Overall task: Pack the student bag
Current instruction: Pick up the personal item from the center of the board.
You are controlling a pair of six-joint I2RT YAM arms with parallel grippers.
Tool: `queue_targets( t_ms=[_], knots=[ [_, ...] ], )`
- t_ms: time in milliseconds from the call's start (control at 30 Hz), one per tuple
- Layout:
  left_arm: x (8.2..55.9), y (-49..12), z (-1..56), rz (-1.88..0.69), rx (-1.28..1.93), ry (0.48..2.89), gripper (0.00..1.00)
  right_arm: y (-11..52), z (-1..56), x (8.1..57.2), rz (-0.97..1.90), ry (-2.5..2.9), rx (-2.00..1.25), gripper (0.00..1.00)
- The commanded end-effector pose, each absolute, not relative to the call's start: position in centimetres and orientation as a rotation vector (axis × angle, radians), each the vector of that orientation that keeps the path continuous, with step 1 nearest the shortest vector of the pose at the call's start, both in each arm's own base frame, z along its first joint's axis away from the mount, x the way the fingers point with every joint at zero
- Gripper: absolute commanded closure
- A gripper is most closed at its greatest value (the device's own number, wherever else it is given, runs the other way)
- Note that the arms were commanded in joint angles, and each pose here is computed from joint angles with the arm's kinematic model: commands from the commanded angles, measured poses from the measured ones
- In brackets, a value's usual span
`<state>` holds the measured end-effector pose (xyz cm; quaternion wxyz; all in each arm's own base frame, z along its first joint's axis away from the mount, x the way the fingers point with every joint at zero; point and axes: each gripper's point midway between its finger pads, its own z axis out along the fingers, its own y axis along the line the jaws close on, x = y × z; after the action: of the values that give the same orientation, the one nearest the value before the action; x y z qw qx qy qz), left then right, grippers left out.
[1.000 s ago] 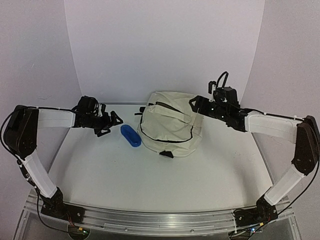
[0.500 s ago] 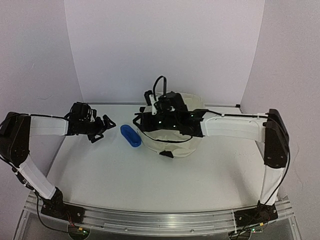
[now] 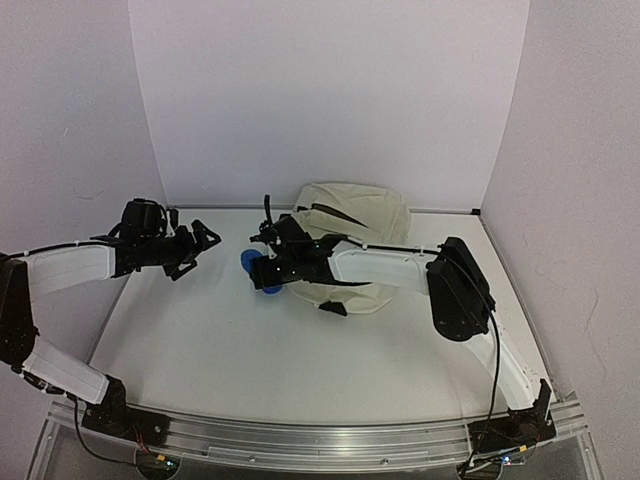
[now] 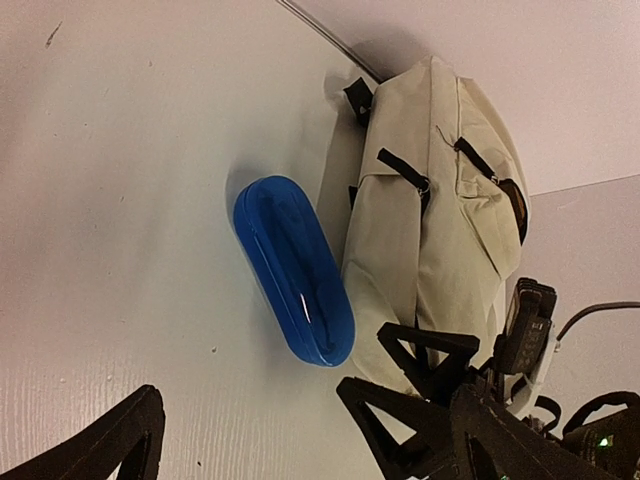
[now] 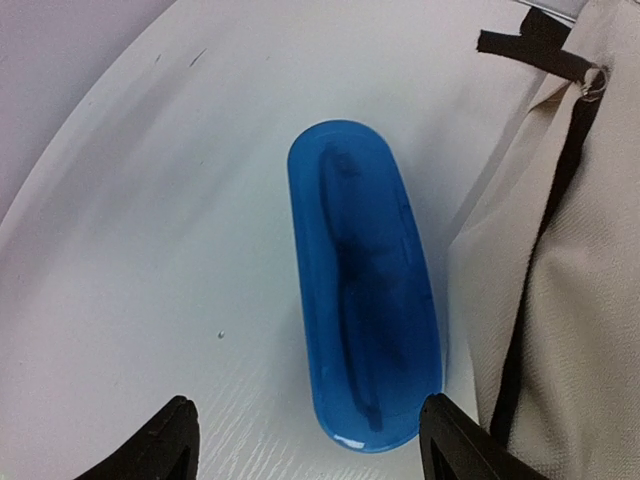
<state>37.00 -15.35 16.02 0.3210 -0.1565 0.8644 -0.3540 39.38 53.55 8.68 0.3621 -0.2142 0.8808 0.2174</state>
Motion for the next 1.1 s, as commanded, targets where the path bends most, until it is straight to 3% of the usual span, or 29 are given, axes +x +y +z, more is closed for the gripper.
queue_targets(
  t_ms=[0, 367, 1067],
  knots=[
    [36.8, -14.9, 16.3, -0.923, -0.428, 2.261, 0.0, 52.2, 8.2, 41.3, 0.447, 2.281, -0.478, 0.24],
    [37.0, -16.1, 15.5, -1.014, -0.435, 2.275, 0.0, 52.5, 5.4, 42.5, 0.388, 2.28, -0.505, 0.27],
    [37.3, -16.7, 14.4, -1.046, -0.439, 2.308, 0.0, 53.9, 3.1, 43.9, 0.361, 2.24, -0.532, 0.2]
  ],
)
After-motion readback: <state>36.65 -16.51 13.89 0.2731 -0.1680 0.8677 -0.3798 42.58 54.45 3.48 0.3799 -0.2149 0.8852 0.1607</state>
